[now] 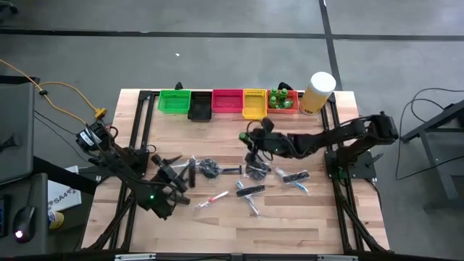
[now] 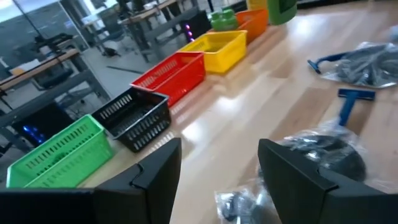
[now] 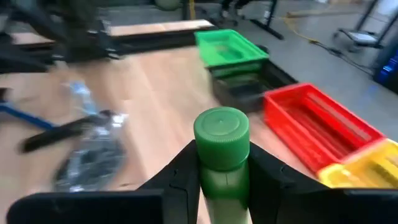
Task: Pick & Place Travel size toiletries
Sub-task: Put the green shampoo bottle into the orange basket
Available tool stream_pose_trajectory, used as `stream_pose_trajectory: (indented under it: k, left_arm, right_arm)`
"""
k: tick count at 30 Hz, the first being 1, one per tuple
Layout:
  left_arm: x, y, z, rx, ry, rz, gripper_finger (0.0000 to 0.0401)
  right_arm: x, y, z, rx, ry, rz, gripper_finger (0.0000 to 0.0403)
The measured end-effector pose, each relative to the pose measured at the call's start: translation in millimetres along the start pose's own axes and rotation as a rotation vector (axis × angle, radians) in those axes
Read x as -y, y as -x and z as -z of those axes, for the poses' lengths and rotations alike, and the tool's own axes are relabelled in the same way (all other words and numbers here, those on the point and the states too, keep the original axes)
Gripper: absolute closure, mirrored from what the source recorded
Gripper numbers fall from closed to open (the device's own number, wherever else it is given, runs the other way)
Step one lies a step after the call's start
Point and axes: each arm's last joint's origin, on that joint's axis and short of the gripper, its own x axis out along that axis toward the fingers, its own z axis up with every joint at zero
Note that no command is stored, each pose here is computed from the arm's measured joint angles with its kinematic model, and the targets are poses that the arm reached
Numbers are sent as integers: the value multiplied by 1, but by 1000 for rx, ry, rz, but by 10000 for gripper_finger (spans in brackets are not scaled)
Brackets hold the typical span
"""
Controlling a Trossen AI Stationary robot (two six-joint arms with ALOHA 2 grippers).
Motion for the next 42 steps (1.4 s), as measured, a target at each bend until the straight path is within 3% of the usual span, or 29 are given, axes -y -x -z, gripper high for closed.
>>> stream_pose_trajectory:
  k: [13,23,35,42]
  left_arm:
    - [-26,-6,19,105,127,-9,189]
    - [-29,-22,16,113,153,-83,189]
    - [-16,-22,2,199,226,-52,189]
    - [1,-22,-6,163,191,-57,189]
  right_arm:
    - [78,-22,-6,-49,-73,114,319]
    - [139,-25,-9,-43,-130,220,322]
    - [172,-21,-5,-68,-177,484,322]
    - [190,-17,-3,-99,-145,536,322]
